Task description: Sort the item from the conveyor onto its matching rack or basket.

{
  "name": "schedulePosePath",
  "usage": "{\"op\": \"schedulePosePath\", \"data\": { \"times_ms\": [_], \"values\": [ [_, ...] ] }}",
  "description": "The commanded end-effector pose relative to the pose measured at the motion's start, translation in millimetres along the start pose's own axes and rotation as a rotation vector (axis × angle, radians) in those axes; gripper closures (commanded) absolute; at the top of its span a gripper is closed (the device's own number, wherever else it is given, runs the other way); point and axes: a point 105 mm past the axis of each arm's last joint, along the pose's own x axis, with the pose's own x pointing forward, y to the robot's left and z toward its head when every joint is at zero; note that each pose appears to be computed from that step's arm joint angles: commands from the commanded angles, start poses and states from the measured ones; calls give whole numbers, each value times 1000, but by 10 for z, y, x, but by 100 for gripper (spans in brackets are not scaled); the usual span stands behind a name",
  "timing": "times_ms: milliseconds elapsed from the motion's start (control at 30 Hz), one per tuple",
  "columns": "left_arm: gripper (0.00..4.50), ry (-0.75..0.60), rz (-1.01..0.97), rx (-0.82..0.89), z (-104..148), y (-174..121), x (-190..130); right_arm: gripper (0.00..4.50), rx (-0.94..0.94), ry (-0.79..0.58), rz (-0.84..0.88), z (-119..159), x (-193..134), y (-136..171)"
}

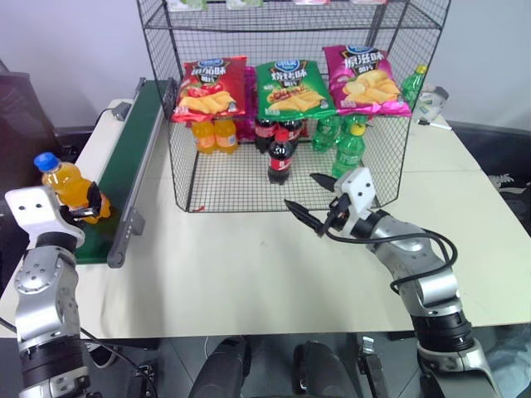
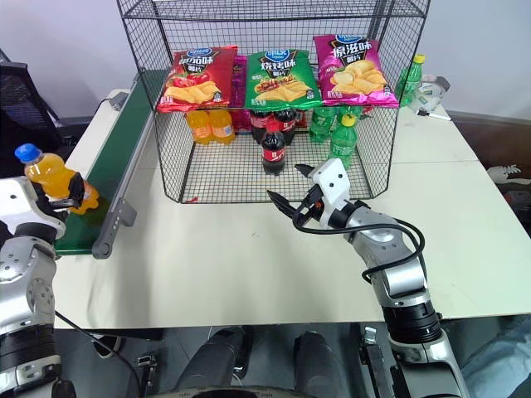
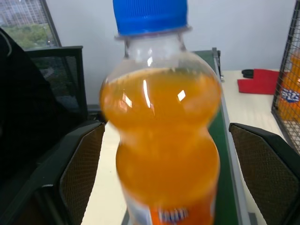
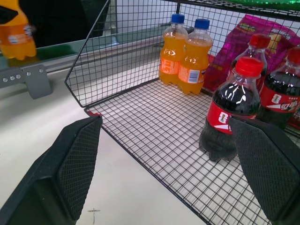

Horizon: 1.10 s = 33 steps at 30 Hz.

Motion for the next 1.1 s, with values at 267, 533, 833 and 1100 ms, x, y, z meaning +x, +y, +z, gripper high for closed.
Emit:
{"op": "schedulePosePath", "data": {
  "times_ms": [267,533,833,1100],
  "values": [
    [212,-74,12,10,210,89,-4,0,-33,-48,7,122,14,8],
    [212,-249,-279,-68,925,-402,66,0,-46,-52,9,157,4,-33],
    [212,-162,-706,-81,941,-1389,-94,0,-78,-52,-30,189,-54,-168],
    [212,-28,-639,-111,327,-1927,221,0,-104,-37,-90,171,-173,-334]
  ]
}}
